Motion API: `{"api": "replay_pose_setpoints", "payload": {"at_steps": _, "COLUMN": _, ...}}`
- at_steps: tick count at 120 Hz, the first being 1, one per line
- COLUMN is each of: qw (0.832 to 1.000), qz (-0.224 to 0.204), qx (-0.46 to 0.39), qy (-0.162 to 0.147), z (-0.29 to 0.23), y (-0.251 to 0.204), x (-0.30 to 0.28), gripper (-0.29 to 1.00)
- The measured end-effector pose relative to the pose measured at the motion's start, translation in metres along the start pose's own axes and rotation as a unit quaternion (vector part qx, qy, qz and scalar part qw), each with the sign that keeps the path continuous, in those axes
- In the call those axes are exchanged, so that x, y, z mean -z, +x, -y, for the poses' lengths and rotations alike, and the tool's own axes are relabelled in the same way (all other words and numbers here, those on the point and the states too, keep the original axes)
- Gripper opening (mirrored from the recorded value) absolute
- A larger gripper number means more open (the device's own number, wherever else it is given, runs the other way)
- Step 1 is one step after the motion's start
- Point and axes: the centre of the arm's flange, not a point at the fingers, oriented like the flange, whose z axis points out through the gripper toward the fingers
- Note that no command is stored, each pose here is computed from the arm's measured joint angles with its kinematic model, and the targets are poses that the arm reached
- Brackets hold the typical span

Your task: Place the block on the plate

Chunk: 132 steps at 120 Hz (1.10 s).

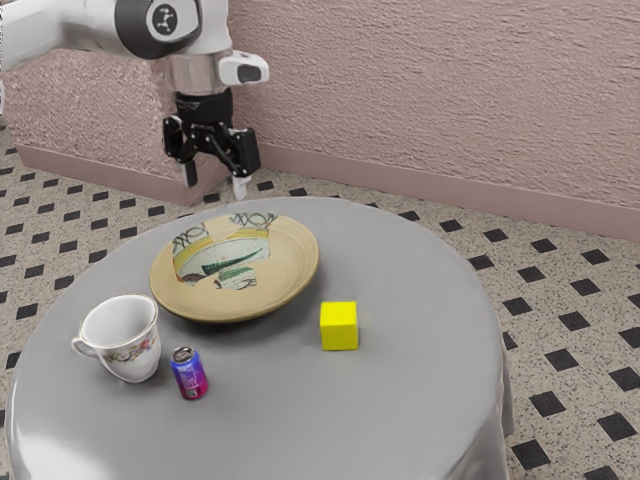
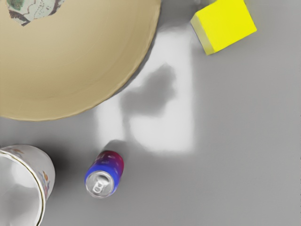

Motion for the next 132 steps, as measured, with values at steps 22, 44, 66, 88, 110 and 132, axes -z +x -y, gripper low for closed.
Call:
{"api": "replay_pose_setpoints", "payload": {"at_steps": 22, "qw": 0.999, "qz": -0.029, "qx": 0.013, "qy": 0.005, "z": -0.008, "y": 0.004, "x": 0.008, "gripper": 0.70}}
{"api": "replay_pose_setpoints", "payload": {"at_steps": 44, "qw": 0.998, "qz": -0.038, "qx": -0.030, "qy": 0.030, "z": -0.033, "y": 0.010, "x": 0.006, "gripper": 0.70}}
{"api": "replay_pose_setpoints", "payload": {"at_steps": 66, "qw": 0.983, "qz": -0.050, "qx": -0.173, "qy": 0.043, "z": -0.083, "y": 0.028, "x": -0.017, "gripper": 0.70}}
{"api": "replay_pose_setpoints", "payload": {"at_steps": 88, "qw": 0.950, "qz": -0.065, "qx": -0.301, "qy": 0.046, "z": -0.088, "y": 0.068, "x": -0.061, "gripper": 0.70}}
{"api": "replay_pose_setpoints", "payload": {"at_steps": 110, "qw": 0.907, "qz": -0.069, "qx": -0.414, "qy": 0.045, "z": -0.093, "y": 0.108, "x": -0.124, "gripper": 0.70}}
{"api": "replay_pose_setpoints", "payload": {"at_steps": 132, "qw": 0.861, "qz": -0.066, "qx": -0.503, "qy": 0.039, "z": -0.099, "y": 0.139, "x": -0.186, "gripper": 0.70}}
